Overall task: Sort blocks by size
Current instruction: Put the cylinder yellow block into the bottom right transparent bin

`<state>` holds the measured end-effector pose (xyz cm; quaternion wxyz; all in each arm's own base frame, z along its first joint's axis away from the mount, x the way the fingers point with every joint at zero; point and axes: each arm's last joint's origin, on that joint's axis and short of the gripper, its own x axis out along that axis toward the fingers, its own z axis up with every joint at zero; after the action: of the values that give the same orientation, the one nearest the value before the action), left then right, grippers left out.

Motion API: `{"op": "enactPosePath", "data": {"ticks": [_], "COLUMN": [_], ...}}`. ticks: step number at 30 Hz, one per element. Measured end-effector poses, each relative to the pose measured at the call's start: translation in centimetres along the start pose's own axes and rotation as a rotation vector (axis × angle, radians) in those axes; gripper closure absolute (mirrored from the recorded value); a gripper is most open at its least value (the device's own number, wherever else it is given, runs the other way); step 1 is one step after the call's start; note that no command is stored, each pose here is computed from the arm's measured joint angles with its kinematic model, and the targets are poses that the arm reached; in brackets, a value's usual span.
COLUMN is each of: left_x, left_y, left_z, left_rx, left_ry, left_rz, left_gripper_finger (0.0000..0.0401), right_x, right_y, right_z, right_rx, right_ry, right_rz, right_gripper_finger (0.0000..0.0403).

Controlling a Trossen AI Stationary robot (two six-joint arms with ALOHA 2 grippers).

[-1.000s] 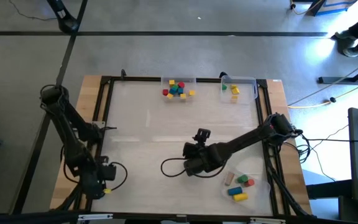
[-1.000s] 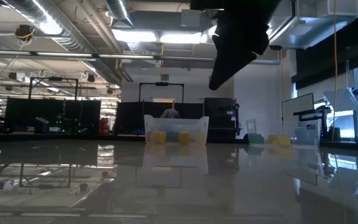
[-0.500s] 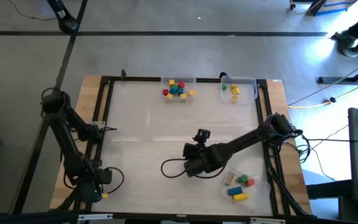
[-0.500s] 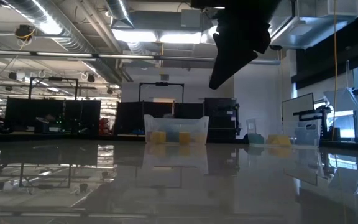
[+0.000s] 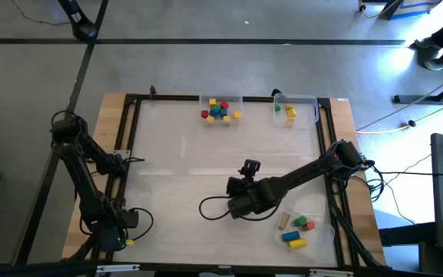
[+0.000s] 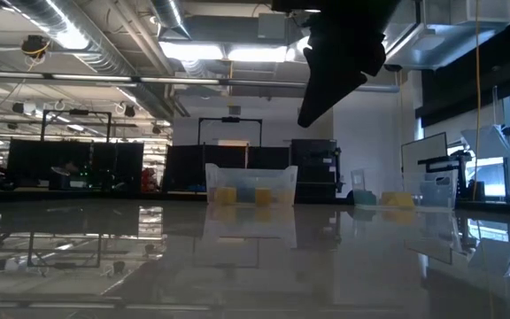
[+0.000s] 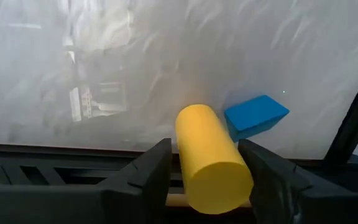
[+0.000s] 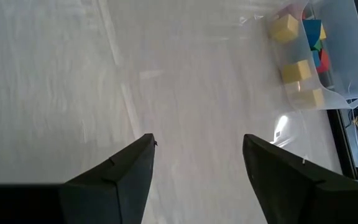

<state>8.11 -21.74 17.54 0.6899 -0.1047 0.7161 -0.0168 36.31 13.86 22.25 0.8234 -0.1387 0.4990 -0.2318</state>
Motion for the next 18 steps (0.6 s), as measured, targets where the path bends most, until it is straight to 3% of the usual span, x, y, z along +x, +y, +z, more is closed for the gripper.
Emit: {"op": "enactPosePath", "data": {"ticks": [6,13,18], "left_x": [0.0,-0.4,-2.3], "left_y": [0.0,0.3,0.3], "left_z": [0.0,0.4,1.1], "left_rx": [-0.008,-0.024,-0.015], "left_ry": [0.006,0.004,-0.017], "left_rz": [-0.001,-0.01,-0.08], "left_gripper_finger": [0.0288,0.0289,0.0288], "right_x": [0.0,0.0,-0.9], "right_y": [0.0,0.1,0.0], "right_z": [0.0,0.0,0.3], "right_rx": [0.0,-0.015,0.004], "right_ry": [0.0,0.01,0.084], "right_rz": [0.0,0.018,0.154], "right_gripper_finger": [0.0159,0.0159,0.0159]}}
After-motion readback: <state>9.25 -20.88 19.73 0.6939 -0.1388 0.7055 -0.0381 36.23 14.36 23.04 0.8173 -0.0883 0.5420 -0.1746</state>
